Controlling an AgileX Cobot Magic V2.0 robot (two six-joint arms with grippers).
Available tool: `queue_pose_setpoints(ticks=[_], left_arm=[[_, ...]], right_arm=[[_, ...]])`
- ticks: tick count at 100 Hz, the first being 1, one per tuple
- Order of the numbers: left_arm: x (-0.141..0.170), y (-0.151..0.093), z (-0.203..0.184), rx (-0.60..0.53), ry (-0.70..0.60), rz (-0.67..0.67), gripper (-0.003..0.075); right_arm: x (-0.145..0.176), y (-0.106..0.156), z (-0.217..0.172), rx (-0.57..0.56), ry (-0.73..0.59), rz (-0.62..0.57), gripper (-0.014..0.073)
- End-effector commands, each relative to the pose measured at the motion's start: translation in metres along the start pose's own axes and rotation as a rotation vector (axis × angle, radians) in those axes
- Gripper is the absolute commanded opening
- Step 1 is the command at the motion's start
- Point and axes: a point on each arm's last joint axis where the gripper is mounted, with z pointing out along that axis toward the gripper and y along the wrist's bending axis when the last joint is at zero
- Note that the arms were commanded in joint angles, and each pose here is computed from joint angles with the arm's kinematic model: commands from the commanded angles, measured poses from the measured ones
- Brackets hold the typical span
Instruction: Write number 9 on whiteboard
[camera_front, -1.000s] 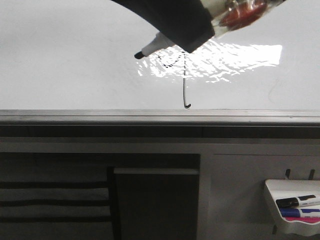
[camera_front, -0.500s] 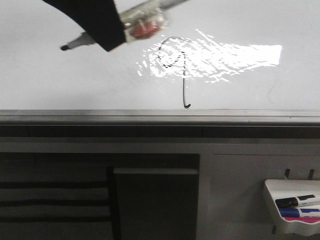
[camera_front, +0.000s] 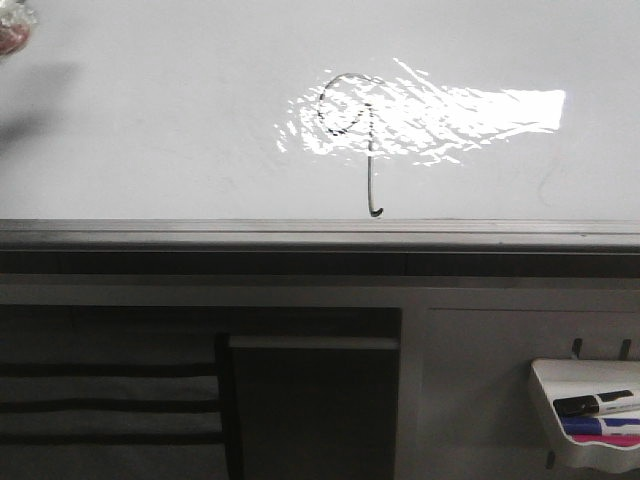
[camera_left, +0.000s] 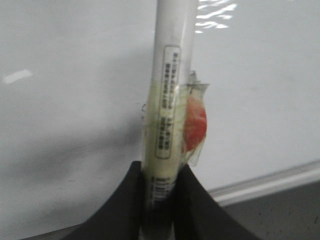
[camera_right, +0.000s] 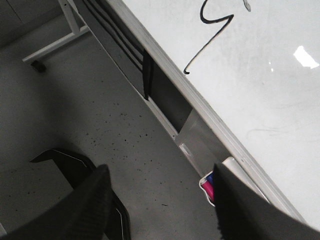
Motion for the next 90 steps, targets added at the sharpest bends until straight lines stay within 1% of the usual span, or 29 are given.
queue_pose_setpoints(ticks=[1, 6, 15, 33, 42, 49, 54, 64, 71, 75, 82, 90], left_arm=[[-0.008, 0.014, 0.004, -0.013, -0.156, -0.096, -0.0020], [-0.005, 0.018, 0.012, -0.018, -0.161, -0.123, -0.0020], [-0.002, 0.022, 0.026, -0.027, -0.149, -0.132, -0.0020], [-0.001, 0.020, 0.046, -0.016, -0.149, -0.131, -0.0020], [-0.001, 0.020, 0.050, -0.014, -0.149, -0.130, -0.0013], [-0.001, 0.020, 0.050, -0.014, -0.149, -0.130, 0.0045], [-0.001, 0.020, 0.050, -0.014, -0.149, -0.128, 0.0118], [-0.001, 0.020, 0.050, -0.015, -0.147, -0.124, 0.0293], [-0.002, 0.020, 0.047, -0.017, -0.145, -0.125, 0.0370], [-0.006, 0.021, 0.042, -0.021, -0.138, -0.132, 0.0383], [-0.014, 0.023, 0.025, -0.034, -0.110, -0.138, 0.0376], [-0.024, 0.027, -0.004, -0.051, -0.108, -0.146, 0.0363]], right_arm=[[-0.006, -0.002, -0.006, 0.039, -0.079, 0.004, 0.0385], [-0.005, -0.002, -0.003, 0.041, -0.080, 0.008, 0.0385], [-0.003, -0.002, 0.000, 0.040, -0.075, 0.012, 0.0385], [-0.003, -0.003, 0.000, 0.047, -0.085, 0.013, 0.0385], [-0.004, -0.003, 0.000, 0.049, -0.089, 0.013, 0.0385], [-0.004, -0.003, 0.000, 0.051, -0.090, 0.013, 0.0385], [-0.004, -0.003, 0.000, 0.052, -0.093, 0.013, 0.0385], [-0.005, -0.004, 0.000, 0.060, -0.105, 0.013, 0.0385], [-0.005, -0.005, 0.000, 0.065, -0.106, 0.015, 0.0385], [-0.005, -0.004, 0.000, 0.060, -0.099, 0.039, 0.0385], [-0.002, -0.004, -0.003, 0.068, -0.093, 0.099, 0.0385], [0.003, -0.006, -0.012, 0.140, -0.088, 0.184, 0.0385]])
